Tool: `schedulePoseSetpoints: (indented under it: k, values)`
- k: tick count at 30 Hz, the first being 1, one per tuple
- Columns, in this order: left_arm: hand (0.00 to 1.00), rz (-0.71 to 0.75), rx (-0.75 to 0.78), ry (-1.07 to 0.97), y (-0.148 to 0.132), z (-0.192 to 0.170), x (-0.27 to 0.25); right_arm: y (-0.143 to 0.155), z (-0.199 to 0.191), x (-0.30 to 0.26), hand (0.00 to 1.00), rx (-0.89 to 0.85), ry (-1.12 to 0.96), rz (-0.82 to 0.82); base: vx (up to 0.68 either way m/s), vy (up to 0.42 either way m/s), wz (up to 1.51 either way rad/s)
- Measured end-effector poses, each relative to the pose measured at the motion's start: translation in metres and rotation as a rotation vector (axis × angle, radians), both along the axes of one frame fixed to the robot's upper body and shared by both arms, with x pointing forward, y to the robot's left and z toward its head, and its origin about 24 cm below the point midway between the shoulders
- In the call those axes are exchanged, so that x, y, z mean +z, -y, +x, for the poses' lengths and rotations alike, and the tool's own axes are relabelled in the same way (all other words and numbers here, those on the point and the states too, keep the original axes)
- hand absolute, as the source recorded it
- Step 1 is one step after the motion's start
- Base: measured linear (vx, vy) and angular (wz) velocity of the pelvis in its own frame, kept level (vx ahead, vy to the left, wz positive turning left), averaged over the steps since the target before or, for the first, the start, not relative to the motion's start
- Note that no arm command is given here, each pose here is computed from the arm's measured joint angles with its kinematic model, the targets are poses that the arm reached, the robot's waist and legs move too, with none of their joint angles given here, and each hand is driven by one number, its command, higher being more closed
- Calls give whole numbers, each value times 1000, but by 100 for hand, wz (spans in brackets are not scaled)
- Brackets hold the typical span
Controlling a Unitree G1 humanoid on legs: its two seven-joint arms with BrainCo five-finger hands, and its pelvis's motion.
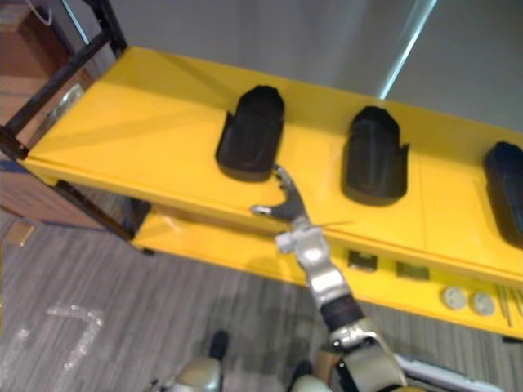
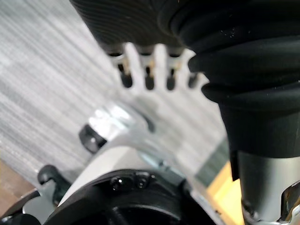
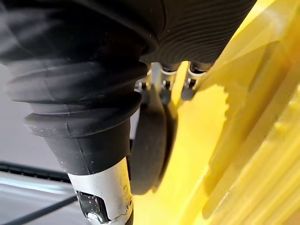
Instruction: Walk over and take plastic housings, then place them on the shelf
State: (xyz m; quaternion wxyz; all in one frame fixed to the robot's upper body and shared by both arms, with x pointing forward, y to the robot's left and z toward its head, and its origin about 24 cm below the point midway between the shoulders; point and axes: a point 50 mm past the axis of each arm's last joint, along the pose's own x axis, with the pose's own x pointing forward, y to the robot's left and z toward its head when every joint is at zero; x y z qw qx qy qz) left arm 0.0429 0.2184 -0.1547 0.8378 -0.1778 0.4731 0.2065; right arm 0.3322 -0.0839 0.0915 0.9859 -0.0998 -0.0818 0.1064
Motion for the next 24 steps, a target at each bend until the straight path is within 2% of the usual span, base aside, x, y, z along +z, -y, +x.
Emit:
schedulePoseSetpoints:
  k: [24]
  values:
    - [0,2,-2,0,0,0,0,0,1,-1,0,-17,0,-3,0,0,0]
